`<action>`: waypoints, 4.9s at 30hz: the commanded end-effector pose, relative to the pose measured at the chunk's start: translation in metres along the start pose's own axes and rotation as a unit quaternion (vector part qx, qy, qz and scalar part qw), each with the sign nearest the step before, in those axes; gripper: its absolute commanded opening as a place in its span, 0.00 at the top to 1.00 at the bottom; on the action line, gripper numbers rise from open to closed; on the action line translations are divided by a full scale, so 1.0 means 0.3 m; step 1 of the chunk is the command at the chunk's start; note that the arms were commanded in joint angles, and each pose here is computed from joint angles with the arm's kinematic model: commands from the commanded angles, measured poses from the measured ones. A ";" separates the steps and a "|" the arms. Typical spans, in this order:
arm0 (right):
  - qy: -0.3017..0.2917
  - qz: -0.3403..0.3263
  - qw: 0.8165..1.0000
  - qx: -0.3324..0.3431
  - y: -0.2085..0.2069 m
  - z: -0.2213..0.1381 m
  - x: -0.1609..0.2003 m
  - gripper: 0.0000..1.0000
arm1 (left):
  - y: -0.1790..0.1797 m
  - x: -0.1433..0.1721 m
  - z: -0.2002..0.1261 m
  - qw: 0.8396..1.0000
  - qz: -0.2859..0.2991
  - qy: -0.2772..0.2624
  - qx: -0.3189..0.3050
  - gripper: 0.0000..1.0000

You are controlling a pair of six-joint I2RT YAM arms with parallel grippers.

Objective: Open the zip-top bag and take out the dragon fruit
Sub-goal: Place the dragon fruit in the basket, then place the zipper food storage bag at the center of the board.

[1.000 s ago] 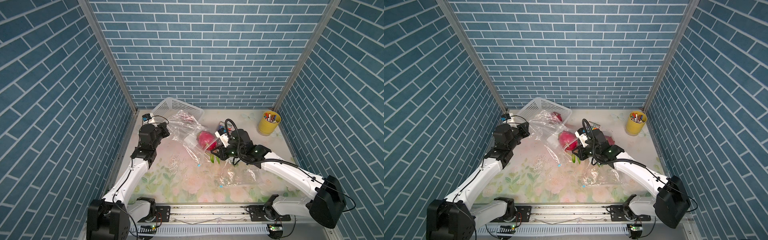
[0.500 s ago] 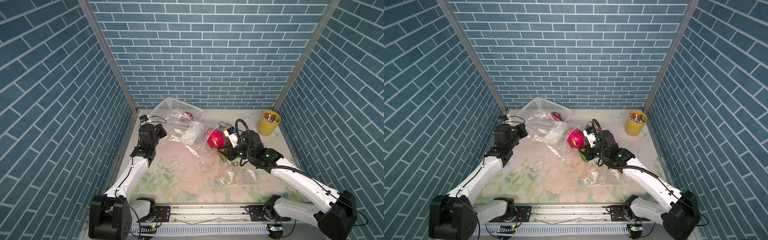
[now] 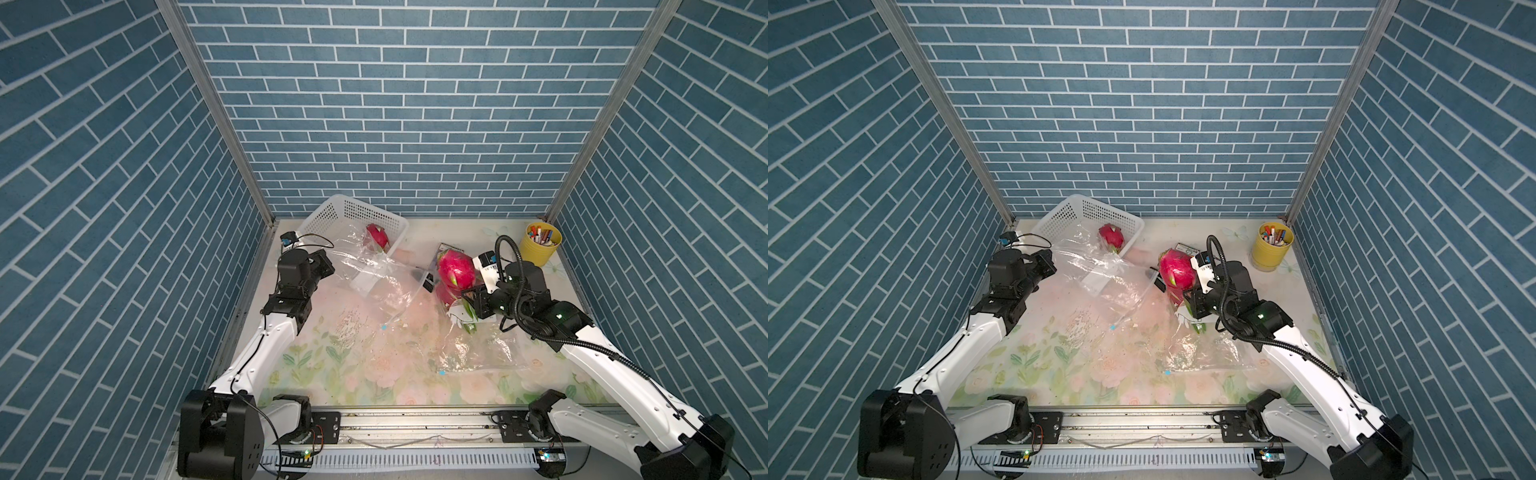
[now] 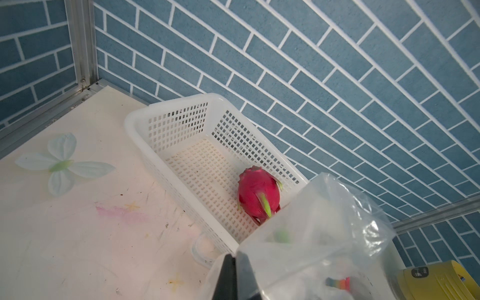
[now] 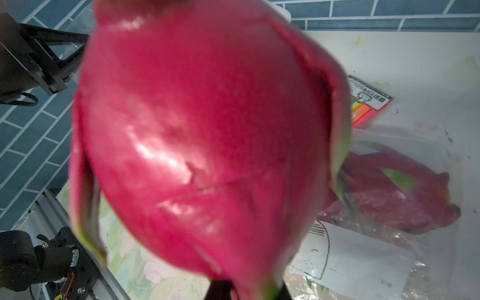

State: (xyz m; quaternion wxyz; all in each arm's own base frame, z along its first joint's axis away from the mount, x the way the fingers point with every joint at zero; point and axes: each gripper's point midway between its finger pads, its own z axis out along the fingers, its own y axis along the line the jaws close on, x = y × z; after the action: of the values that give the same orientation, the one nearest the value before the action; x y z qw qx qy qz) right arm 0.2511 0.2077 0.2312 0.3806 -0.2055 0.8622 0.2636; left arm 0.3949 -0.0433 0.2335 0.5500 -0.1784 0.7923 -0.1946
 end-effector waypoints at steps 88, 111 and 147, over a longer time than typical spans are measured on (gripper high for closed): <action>0.078 -0.104 0.985 0.116 0.035 0.809 -0.469 0.35 | 0.319 0.391 -0.232 0.992 -0.015 0.007 -0.124 0.99; -0.049 0.006 0.965 0.257 -0.267 0.123 -0.255 0.01 | 0.657 0.020 -0.355 0.893 -0.073 -0.265 -0.357 0.94; 0.020 0.187 0.953 0.236 -0.486 0.062 0.159 0.01 | 0.220 0.010 -0.288 0.978 0.048 -0.079 -0.188 0.00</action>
State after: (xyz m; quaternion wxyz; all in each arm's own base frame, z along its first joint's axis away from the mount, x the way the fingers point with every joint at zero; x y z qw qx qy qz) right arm 0.3154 0.0939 0.1398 0.3454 0.0358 0.9334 0.0908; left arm 0.3176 0.0000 0.2329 0.5900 -0.2315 0.7703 -0.0700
